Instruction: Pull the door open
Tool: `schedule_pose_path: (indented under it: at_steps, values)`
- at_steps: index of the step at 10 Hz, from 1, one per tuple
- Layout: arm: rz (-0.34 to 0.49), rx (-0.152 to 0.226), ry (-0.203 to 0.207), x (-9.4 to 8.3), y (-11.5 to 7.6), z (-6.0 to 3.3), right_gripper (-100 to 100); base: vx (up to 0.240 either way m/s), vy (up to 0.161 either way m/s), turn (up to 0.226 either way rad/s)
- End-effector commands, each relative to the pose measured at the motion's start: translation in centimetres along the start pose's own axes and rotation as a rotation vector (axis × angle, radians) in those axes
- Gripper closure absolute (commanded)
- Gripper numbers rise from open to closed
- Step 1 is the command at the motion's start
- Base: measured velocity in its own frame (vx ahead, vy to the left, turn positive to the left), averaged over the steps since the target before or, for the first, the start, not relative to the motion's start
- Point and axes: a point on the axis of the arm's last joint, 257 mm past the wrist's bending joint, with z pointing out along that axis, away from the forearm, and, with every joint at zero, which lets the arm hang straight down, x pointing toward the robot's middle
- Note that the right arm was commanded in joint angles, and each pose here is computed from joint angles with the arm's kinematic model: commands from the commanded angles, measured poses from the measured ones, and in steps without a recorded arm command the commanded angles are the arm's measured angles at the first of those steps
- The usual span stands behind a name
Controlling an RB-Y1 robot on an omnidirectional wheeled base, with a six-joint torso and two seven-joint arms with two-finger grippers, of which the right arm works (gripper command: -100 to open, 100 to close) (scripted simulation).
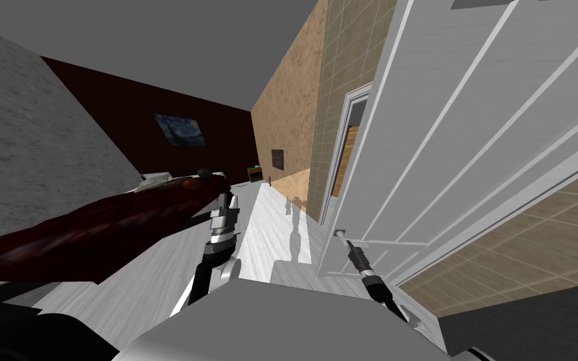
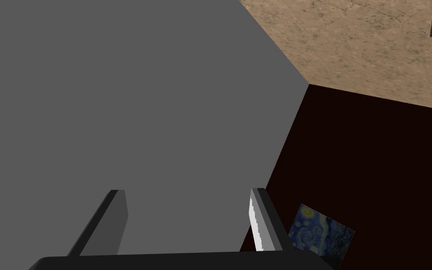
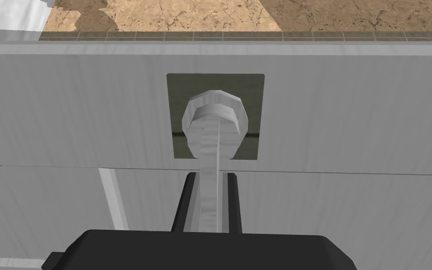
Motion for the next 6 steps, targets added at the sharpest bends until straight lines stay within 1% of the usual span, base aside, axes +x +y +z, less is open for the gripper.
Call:
schedule_pose_path:
  at_steps: [1,3,4,5,6]
  values:
    - [0.001,0.004,0.036,0.7,-0.3,-1.22,100,-0.116,0.002,-0.008]
    - [0.001,0.004,0.036,0.7,-0.3,-1.23,100,-0.076,-0.016,-0.009]
    - [0.0,0.003,0.067,0.9,-0.3,-2.11,100,-0.06,-0.039,0.01]
    - [0.0,0.004,0.067,0.8,-0.3,-2.14,100,-0.07,-0.038,0.01]
    - [-0.007,0.031,0.053,0.2,-1.2,-2.87,100,-0.037,-0.012,0.015]
